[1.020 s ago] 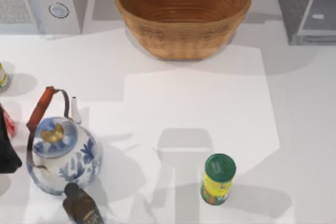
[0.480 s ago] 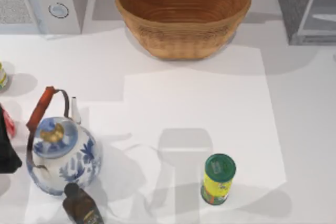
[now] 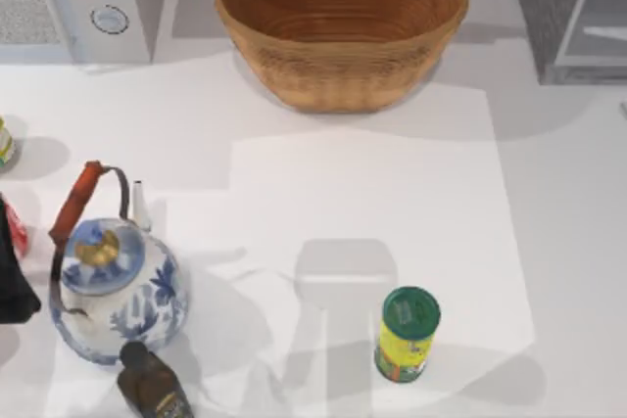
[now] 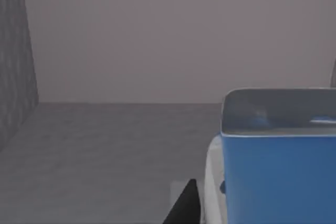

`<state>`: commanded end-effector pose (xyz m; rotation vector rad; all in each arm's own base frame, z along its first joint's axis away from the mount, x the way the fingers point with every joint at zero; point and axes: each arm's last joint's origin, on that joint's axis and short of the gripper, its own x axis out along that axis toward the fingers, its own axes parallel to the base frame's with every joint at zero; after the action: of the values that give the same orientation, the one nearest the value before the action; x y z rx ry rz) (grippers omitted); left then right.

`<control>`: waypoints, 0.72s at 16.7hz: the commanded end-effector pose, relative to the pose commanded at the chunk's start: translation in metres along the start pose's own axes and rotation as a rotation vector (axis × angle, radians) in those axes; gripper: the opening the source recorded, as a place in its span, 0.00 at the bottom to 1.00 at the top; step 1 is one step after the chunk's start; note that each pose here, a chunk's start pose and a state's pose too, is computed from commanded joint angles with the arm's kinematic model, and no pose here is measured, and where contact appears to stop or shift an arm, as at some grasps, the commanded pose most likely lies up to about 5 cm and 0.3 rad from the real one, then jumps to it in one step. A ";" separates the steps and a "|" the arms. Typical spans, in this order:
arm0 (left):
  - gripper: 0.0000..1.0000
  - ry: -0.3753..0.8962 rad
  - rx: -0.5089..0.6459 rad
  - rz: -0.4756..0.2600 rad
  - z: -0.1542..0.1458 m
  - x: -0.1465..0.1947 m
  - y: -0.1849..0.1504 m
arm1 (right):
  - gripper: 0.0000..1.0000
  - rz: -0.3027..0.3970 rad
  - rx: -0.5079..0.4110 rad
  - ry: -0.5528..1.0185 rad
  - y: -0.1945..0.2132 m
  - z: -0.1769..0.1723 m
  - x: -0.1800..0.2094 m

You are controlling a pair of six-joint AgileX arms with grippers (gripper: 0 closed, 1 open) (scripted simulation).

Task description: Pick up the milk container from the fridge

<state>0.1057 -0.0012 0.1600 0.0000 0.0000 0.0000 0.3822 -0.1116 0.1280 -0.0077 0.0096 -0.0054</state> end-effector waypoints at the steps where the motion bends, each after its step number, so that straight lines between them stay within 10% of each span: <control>1: 1.00 0.000 0.000 0.000 0.000 0.000 0.000 | 0.00 0.001 -0.001 0.002 0.003 0.006 -0.003; 12: 1.00 0.000 0.000 0.000 0.000 0.000 0.000 | 0.00 0.007 -0.012 0.009 0.063 0.101 -0.111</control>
<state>0.1057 -0.0012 0.1600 0.0000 0.0000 0.0000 0.2722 -0.0468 0.2293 -0.0195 0.0191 0.0018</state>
